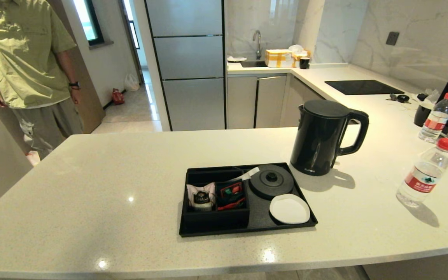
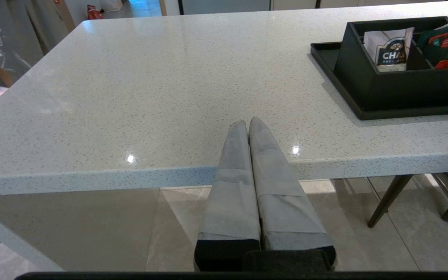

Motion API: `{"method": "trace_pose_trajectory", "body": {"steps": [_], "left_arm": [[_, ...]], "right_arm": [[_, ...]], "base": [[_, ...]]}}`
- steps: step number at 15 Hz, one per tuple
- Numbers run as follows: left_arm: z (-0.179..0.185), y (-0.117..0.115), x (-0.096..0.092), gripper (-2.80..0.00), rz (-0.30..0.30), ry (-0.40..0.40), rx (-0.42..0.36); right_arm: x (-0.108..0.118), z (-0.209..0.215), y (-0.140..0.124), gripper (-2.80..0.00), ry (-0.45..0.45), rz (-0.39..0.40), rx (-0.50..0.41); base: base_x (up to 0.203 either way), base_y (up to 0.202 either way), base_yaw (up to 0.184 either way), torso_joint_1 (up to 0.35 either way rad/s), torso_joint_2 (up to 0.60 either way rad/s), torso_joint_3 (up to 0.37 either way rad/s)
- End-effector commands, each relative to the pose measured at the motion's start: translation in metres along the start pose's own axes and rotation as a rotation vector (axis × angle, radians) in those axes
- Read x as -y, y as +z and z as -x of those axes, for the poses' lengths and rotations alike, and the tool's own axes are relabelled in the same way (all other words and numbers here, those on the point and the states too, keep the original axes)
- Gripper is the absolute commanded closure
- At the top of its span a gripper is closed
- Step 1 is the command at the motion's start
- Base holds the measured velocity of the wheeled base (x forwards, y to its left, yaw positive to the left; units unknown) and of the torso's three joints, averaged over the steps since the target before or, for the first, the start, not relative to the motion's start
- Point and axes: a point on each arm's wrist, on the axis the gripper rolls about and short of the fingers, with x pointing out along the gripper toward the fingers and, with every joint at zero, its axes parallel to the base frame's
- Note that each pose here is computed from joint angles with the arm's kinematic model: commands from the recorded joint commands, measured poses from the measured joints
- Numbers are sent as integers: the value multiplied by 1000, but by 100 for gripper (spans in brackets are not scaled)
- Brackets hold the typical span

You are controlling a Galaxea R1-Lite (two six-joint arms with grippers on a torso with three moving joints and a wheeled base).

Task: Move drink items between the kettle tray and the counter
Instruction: Pick up the tea bag

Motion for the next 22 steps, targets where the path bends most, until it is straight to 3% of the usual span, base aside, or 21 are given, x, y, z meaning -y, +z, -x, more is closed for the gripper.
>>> {"method": "trace_pose_trajectory", "body": {"steps": [1, 3, 6, 8, 14, 16, 17, 19, 20, 21, 22], "left_arm": [[0, 0, 0, 0, 0, 0, 0], [0, 0, 0, 0, 0, 0, 0], [0, 0, 0, 0, 0, 0, 0], [0, 0, 0, 0, 0, 0, 0], [0, 0, 0, 0, -2, -2, -2], [0, 0, 0, 0, -33, -12, -8], [0, 0, 0, 0, -90, -19, -8], [0, 0, 0, 0, -89, -20, -13], [1, 1, 0, 0, -49, -14, -33], [2, 1, 0, 0, -53, -15, -34], [1, 1, 0, 0, -104, -20, -54]], "right_arm": [[-7, -17, -35, 0, 104, 5, 64], [-13, -34, -70, 0, 176, 65, 57], [-16, -36, -88, 0, 314, 125, -49], [-16, -34, -89, 0, 326, 133, -92], [-16, -35, -88, 0, 325, 116, -66], [-16, -35, -88, 0, 325, 116, -66], [-16, -35, -88, 0, 325, 116, -66], [-16, -35, -88, 0, 325, 116, -66], [-16, -35, -88, 0, 325, 116, -66], [-16, -35, -88, 0, 325, 116, -66], [-16, -35, -88, 0, 325, 116, -66]], "base": [[0, 0, 0, 0, 0, 0], [0, 0, 0, 0, 0, 0], [0, 0, 0, 0, 0, 0], [0, 0, 0, 0, 0, 0], [0, 0, 0, 0, 0, 0], [0, 0, 0, 0, 0, 0], [0, 0, 0, 0, 0, 0], [0, 0, 0, 0, 0, 0], [0, 0, 0, 0, 0, 0], [0, 0, 0, 0, 0, 0], [0, 0, 0, 0, 0, 0]]}}
